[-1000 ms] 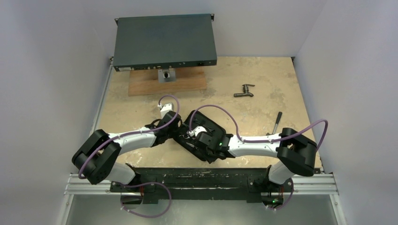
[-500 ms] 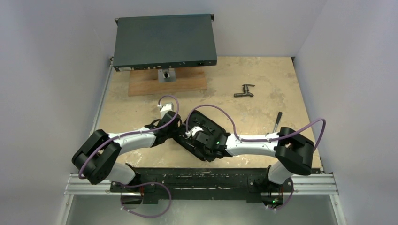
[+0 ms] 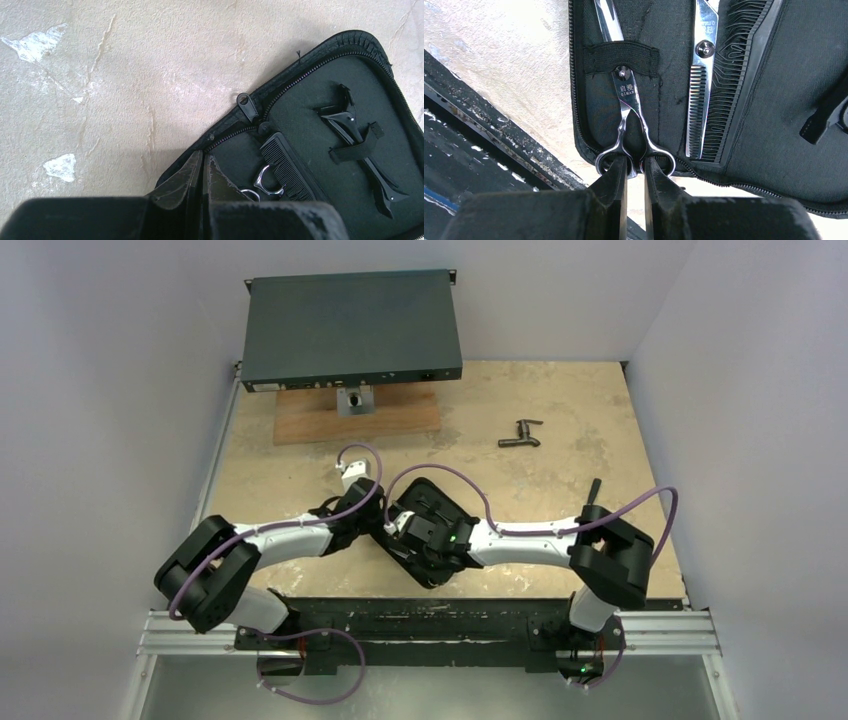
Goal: Sort the hair-cutting tools
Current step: Place the scissors in the hairdressing tool bag.
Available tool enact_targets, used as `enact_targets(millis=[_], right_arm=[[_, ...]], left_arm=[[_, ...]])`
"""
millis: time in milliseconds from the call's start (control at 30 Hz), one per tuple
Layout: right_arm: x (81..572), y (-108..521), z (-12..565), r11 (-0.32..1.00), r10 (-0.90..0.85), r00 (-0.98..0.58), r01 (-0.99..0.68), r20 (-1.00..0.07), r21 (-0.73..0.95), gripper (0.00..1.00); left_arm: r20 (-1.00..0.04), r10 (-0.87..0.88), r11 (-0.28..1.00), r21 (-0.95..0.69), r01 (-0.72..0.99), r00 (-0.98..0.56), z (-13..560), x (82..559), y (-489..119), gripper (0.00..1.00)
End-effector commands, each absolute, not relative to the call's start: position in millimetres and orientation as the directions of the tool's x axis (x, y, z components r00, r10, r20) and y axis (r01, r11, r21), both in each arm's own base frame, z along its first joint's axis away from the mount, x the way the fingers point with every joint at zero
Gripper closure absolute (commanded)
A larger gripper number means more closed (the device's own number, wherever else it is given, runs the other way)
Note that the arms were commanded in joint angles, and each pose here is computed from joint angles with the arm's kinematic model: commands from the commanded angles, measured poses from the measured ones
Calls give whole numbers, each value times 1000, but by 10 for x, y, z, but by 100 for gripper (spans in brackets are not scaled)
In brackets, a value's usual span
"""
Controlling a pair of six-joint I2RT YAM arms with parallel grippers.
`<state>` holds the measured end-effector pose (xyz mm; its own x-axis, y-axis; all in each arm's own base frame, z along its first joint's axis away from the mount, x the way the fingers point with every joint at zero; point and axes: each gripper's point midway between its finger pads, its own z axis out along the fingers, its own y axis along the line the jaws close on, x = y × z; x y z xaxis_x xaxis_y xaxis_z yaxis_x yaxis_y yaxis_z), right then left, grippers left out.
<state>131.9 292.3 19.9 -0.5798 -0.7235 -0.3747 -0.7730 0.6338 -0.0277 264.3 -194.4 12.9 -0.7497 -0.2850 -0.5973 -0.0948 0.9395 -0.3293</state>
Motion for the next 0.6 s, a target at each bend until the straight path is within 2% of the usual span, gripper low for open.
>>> enact_targets(millis=[0, 167, 567], right_arm=[[1239, 3225, 183, 568, -735, -543, -820, -406, 70, 100], [1265, 3267, 129, 595, -701, -577, -797, -419, 102, 100], [1546, 3600, 323, 651, -571, -627, -739, -529, 174, 100]], left_arm=[[-410, -216, 953, -285, -100, -886, -376, 2058, -1886, 100], [-403, -222, 950, -295, -103, -888, -383, 2033, -1889, 100], [-397, -214, 950, -298, -95, -892, -400, 1934, -1943, 100]])
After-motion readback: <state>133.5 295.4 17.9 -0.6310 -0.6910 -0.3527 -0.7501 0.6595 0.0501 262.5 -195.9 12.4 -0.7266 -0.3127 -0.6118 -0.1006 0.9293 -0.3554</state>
